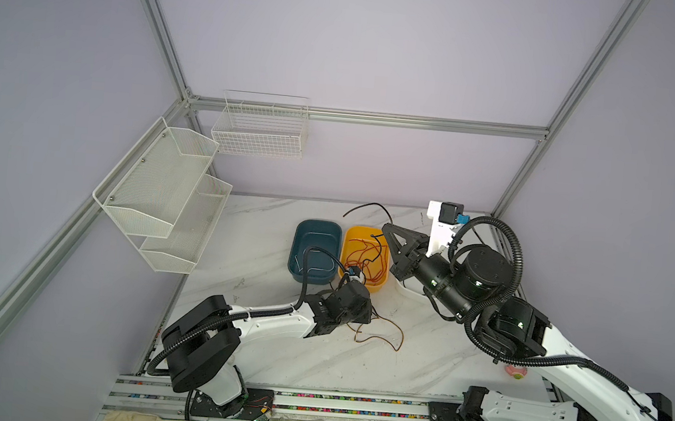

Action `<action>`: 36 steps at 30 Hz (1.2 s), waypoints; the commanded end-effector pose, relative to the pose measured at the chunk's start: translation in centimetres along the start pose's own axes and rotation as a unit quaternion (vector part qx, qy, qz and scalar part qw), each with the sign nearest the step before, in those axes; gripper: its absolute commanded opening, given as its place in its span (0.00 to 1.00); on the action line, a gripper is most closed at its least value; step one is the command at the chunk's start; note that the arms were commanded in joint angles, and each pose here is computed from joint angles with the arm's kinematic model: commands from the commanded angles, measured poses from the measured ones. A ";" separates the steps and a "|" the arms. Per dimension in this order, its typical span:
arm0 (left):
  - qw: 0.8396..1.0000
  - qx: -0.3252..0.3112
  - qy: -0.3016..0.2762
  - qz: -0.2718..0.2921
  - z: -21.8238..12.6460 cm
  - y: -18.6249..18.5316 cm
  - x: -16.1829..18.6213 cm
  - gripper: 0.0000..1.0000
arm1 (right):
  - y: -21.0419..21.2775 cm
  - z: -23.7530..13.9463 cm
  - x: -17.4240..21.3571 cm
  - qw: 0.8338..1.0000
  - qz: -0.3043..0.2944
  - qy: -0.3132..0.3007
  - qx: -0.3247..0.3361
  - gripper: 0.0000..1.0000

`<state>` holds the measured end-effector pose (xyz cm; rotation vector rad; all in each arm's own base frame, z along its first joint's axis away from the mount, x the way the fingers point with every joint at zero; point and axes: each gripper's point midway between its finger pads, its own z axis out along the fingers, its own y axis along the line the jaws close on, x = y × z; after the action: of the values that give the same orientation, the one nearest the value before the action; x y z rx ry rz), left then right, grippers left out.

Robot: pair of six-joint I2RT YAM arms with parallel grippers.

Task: Untangle the cables
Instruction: 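Pull the black wire away with the right gripper while the left holds the pile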

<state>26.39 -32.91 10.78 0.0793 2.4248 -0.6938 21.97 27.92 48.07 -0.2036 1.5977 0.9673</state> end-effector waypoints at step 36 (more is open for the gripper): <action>0.998 0.062 0.008 -0.012 -15.3 6.1 2.2 0.00 | -12.1 -0.7 -2.0 0.977 -0.055 -0.024 0.203 0.00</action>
<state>18.49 -21.76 19.41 0.0677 2.3370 -0.9162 30.32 19.38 42.80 0.0225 1.7032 0.5022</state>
